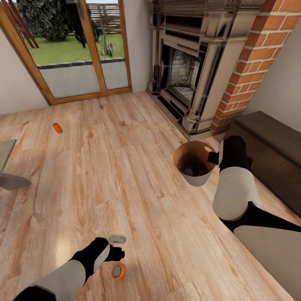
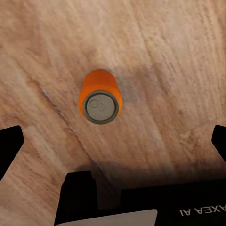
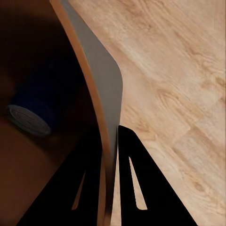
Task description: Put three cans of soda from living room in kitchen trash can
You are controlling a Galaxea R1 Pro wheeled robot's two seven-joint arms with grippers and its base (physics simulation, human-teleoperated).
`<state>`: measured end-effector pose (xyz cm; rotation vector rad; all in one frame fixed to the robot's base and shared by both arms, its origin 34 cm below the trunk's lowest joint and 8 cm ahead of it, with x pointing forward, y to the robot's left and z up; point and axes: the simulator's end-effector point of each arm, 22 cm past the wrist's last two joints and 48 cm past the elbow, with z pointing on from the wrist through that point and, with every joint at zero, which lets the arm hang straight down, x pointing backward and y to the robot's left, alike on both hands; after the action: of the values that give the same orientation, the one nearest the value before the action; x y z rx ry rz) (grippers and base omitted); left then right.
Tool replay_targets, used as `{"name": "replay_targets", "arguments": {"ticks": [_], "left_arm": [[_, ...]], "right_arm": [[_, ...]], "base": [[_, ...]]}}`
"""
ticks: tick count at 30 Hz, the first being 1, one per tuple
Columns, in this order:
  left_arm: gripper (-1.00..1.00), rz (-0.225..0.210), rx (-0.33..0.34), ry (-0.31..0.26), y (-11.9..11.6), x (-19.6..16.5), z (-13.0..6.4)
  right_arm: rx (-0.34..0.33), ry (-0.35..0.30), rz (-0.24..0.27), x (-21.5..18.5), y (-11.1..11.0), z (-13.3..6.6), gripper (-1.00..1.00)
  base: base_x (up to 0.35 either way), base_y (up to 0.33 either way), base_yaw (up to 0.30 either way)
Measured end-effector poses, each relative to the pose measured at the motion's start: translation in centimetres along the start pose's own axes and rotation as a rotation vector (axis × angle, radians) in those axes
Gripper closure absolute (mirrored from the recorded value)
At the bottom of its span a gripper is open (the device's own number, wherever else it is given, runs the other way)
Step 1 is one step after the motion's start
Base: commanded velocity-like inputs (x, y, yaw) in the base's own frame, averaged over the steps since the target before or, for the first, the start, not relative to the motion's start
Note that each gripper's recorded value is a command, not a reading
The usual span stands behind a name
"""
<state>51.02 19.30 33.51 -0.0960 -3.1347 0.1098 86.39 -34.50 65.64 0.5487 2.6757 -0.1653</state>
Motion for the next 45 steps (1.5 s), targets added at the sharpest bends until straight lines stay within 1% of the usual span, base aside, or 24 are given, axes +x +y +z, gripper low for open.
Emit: {"name": "replay_targets", "arguments": {"ticks": [3, 8, 13, 23, 29, 45], "left_arm": [[-1.00, 0.000, 0.001, 0.000, 0.0, 0.1, 0.6], [-1.00, 0.000, 0.001, -0.001, 0.1, 0.2, 1.6], [-1.00, 0.000, 0.001, 0.001, 0.1, 0.4, 2.6], [-1.00, 0.001, 0.002, 0.003, 0.2, 0.8, 4.6], [-1.00, 0.002, 0.004, 0.009, 0.3, 1.1, 5.9], [-1.00, 0.002, 0.004, 0.013, 0.5, 1.9, 9.3]], "right_arm": [[-0.013, 0.003, 0.001, 0.3, 0.4, 0.5, 1.00], [-0.001, 0.004, -0.009, 0.8, 0.3, 1.4, 1.00], [-0.012, 0.005, -0.005, 1.3, 0.5, 2.2, 1.00], [-0.008, 0.006, -0.009, 2.5, 0.4, 4.0, 1.00], [0.019, 0.007, -0.026, 3.3, -0.2, 5.0, 1.00], [0.014, 0.014, -0.031, 5.5, -0.1, 8.0, 1.00]], "base": [[0.000, 0.000, 0.000], [0.000, 0.000, 0.000], [0.000, 0.000, 0.000], [0.000, 0.000, 0.000], [0.000, 0.000, 0.000], [0.000, 0.000, 0.000]]}}
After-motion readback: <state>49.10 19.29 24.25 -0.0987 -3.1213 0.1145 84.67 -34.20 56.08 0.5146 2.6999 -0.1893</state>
